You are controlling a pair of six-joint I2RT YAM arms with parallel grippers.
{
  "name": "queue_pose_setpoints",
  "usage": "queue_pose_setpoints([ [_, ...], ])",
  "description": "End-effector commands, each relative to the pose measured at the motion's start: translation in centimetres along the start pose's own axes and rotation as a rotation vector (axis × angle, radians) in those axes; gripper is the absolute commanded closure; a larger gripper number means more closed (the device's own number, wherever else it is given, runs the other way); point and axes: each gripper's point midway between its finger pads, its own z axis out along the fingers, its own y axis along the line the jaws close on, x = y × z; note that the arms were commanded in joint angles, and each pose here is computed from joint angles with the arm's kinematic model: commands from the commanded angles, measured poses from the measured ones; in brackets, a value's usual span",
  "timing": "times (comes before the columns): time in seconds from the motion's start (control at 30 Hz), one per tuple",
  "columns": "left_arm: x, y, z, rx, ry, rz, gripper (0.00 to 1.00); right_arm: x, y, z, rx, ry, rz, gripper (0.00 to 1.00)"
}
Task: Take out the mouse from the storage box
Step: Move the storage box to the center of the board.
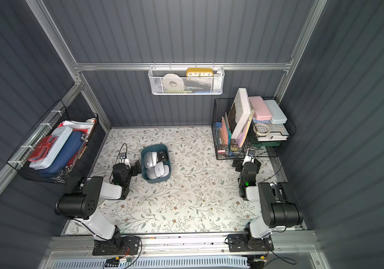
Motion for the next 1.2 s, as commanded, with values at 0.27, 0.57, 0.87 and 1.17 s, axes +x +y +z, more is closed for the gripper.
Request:
queue_pose_setpoints([
  [0.27, -0.6, -0.1, 0.3, 0.01, -0.01, -0.014, 0.01, -0.1, 0.1, 0.1, -0.007, -0.01, 0.003, 0.01],
  [0.57, -0.5, 0.3, 0.5, 0.014, 0.005, -0.032, 0.01, -0.2, 0.0, 0.0, -0.006, -0.014, 0.004, 0.01],
  [0.87, -7.0, 2.5, -3.1, -0.171, -0.016, -0.004, 0.01, -3.0, 1.7, -4.3, -0.027, -0.075, -0.1, 0.01],
  [1.17, -13.8, -0.9, -8.0, 0.0, -0.024, -0.31, 0.01, -11.2, 2.7, -11.6, -0.117, -0.118, 0.084, 0.01],
])
